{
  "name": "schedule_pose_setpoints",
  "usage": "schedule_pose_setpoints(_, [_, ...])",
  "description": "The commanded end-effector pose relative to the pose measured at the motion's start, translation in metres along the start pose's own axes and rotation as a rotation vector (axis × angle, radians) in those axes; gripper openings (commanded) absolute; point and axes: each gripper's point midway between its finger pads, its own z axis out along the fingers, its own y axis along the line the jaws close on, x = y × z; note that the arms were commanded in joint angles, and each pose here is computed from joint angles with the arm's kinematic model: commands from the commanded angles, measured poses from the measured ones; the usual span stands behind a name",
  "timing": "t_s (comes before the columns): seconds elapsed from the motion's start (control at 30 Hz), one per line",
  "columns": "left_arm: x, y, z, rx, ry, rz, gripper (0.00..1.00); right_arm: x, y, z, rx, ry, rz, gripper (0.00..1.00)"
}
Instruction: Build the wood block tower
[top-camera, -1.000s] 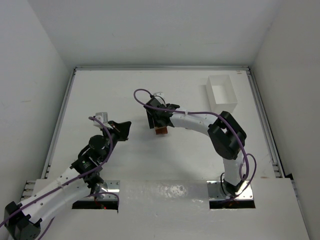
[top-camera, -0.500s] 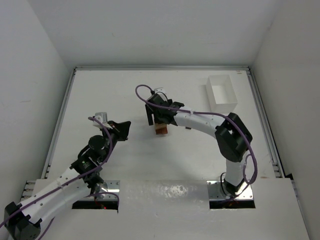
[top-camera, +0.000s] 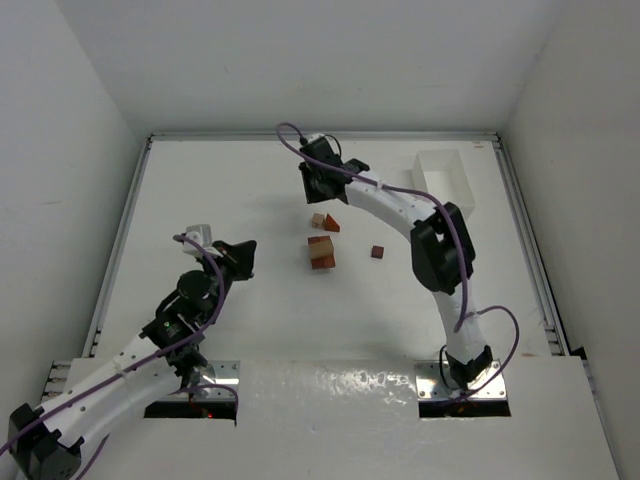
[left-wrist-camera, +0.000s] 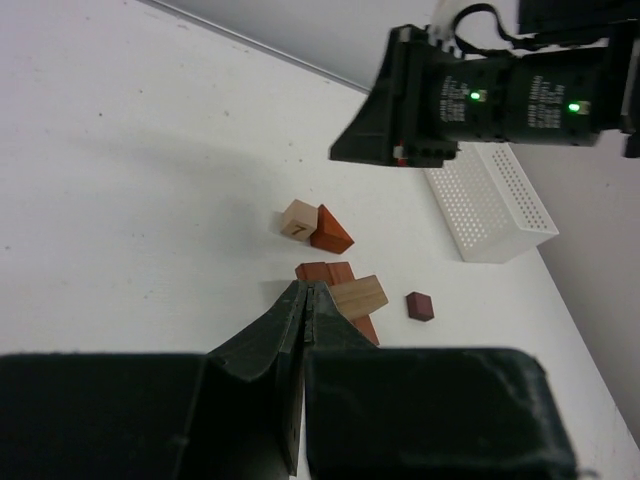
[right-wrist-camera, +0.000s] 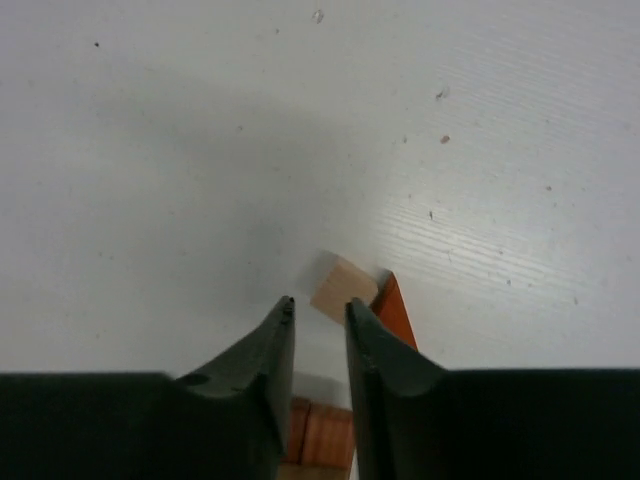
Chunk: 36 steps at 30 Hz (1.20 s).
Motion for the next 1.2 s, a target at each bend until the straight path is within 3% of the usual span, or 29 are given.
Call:
schedule_pose_setpoints(0.0, [-0.007,0.000,0.001,-0.011,-0.035,0.009,0.00,0.005,0.010,0.018,-0.039,0.065,-0.076,0.29])
schedule_pose_setpoints(0.03, [-0.007,0.001,0.001,-0.016,-0.035,0.012,0.00,-0.004,0.011,0.019,-0.044,0.061,-0.080,0.43])
schedule_pose_setpoints(0.13, [-0.005,0.004,0.003,-0.032,-0.031,0.022,0.00,0.004,0.004,0.041,-0.031,0.109,-0.091,0.59])
schedule_pose_setpoints(0.23, [-0.004,0.005,0.004,-0.041,-0.025,0.029,0.00,0.016,-0.004,0.053,-0.003,0.139,-0.105,0.67])
schedule_pose_setpoints(0.67, [-0.003,0.006,0.005,-0.047,-0.024,0.034,0.00,0.055,-0.012,0.081,-0.002,0.235,-0.081,0.65])
schedule_pose_setpoints(1.0, [-0.002,0.006,0.006,-0.050,-0.019,0.040,0.00,0.057,-0.011,0.085,-0.022,0.244,-0.072,0.48])
schedule_pose_setpoints(1.17, [-0.001,0.007,0.006,-0.054,-0.019,0.041,0.00,0.034,-0.012,0.070,-0.026,0.135,-0.042,0.33])
